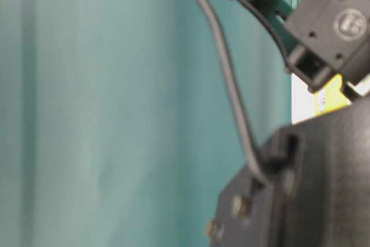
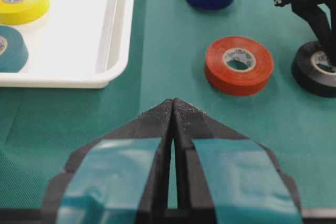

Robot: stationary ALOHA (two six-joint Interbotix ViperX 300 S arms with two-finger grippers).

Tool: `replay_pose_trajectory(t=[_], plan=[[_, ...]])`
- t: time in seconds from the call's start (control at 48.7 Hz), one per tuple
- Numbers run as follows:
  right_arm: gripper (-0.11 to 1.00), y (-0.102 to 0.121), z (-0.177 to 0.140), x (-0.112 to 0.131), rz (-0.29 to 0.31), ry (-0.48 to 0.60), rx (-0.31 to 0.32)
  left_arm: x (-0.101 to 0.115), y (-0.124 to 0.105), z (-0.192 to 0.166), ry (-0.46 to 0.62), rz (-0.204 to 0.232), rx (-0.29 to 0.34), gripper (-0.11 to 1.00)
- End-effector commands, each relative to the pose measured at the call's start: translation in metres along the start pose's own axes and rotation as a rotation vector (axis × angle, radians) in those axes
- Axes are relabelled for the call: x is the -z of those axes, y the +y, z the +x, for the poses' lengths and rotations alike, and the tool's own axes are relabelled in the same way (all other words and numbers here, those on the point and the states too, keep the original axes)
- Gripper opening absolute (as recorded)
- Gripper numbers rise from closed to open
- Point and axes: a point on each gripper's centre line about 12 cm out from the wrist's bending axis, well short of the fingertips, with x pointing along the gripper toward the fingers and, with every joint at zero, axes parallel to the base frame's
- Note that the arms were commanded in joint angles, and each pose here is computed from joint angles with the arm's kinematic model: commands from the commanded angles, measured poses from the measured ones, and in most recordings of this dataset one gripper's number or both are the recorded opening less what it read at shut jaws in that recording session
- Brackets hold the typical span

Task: Put the tape into the white case with the right arm.
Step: 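Reach the right gripper down to the black tape roll and grasp it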

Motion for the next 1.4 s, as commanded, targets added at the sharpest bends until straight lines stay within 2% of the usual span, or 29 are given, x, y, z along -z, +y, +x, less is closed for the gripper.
replay_pose_trajectory(t=[0.0,0.123,0.329,0.637,1.027,1.377], plan=[[0.02,0.001,-0.017,-0.031,-0.007,-0.074,-0.001,-0.005,0.0,0.0,-0.011,-0.005,-0.001,0.0],[0.02,0.001,-0.032,-0.044,-0.009,-0.09,0.012,-0.005,0.0,0.0,-0.014,-0.005,-0.001,0.0],[0.01,-0.001,-0.043,-0.053,-0.009,-0.085,0.032,-0.005,0.0,0.0,-0.012,-0.005,-0.001,0.0],[0.01,-0.007,-0.045,-0.049,-0.004,-0.041,0.064,-0.005,0.0,0.0,-0.012,-0.005,-0.001,0.0],[0.01,-0.063,-0.083,-0.052,0.012,0.071,0.241,-0.004,0.0,0.001,-0.014,-0.005,-0.001,0.0],[0.01,-0.141,-0.098,-0.035,0.053,0.096,0.372,-0.004,0.0,0.0,-0.015,-0.006,-0.001,0.0]])
